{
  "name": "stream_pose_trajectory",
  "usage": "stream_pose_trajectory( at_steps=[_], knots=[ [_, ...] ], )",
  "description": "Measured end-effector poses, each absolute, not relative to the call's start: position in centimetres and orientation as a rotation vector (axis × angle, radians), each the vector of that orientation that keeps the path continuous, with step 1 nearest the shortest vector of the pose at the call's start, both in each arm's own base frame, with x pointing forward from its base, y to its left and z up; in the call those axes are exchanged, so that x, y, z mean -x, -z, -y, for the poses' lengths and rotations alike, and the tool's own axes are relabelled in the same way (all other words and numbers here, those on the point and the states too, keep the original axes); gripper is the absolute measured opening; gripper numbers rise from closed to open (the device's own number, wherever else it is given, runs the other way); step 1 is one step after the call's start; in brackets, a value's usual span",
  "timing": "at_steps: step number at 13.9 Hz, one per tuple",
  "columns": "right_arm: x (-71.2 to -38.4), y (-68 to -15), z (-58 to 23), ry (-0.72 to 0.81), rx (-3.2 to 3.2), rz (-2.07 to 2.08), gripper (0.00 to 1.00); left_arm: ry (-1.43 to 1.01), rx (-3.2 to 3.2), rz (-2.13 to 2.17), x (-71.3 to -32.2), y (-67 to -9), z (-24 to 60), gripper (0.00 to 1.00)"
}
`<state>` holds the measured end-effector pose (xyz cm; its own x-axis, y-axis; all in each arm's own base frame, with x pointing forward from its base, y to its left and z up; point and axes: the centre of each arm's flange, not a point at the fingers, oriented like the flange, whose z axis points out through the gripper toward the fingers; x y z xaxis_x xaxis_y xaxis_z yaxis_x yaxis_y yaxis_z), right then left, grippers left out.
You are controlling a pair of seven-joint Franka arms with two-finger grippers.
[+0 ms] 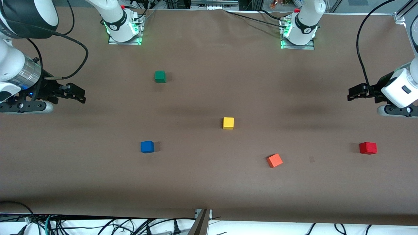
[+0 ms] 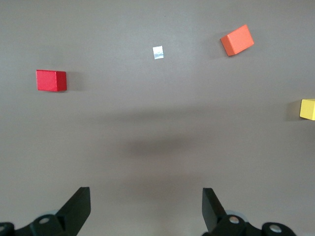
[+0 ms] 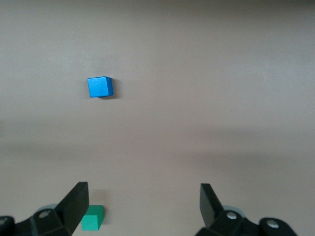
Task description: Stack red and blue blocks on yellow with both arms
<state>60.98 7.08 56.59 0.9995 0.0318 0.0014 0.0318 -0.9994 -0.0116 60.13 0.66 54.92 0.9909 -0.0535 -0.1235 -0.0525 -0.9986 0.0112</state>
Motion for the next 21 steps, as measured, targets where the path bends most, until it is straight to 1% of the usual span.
stream_pose_trajectory(
  at_steps=[5, 8, 10, 13, 19, 21],
  knots=[
    [-61.0, -56.6, -7.1, 0.0, 3.13, 0.05, 1.0, 0.192, -3.127, 0.082, -60.3, -55.4, -0.7, 1.0],
    [-61.0, -56.6, -7.1, 0.0, 3.13, 0.049, 1.0, 0.209, -3.126, 0.068, -60.8, -54.7, -1.2, 1.0],
    [-61.0, -56.6, -7.1, -0.001, 3.13, 0.049, 1.0, 0.255, -3.144, 0.039, -61.6, -52.4, -2.8, 1.0],
    [-61.0, -56.6, -7.1, -0.001, 3.13, 0.049, 1.0, 0.235, -3.166, -0.031, -64.2, -47.4, -6.6, 1.0],
    [-61.1, -56.5, -7.7, 0.01, 3.117, 0.061, 1.0, 0.238, -3.246, -0.034, -66.9, -38.7, -12.0, 1.0],
    [-62.2, -54.4, -8.8, 0.014, 3.111, 0.081, 1.0, 0.221, -3.239, 0.021, -67.4, -35.8, -14.5, 1.0]
  ],
)
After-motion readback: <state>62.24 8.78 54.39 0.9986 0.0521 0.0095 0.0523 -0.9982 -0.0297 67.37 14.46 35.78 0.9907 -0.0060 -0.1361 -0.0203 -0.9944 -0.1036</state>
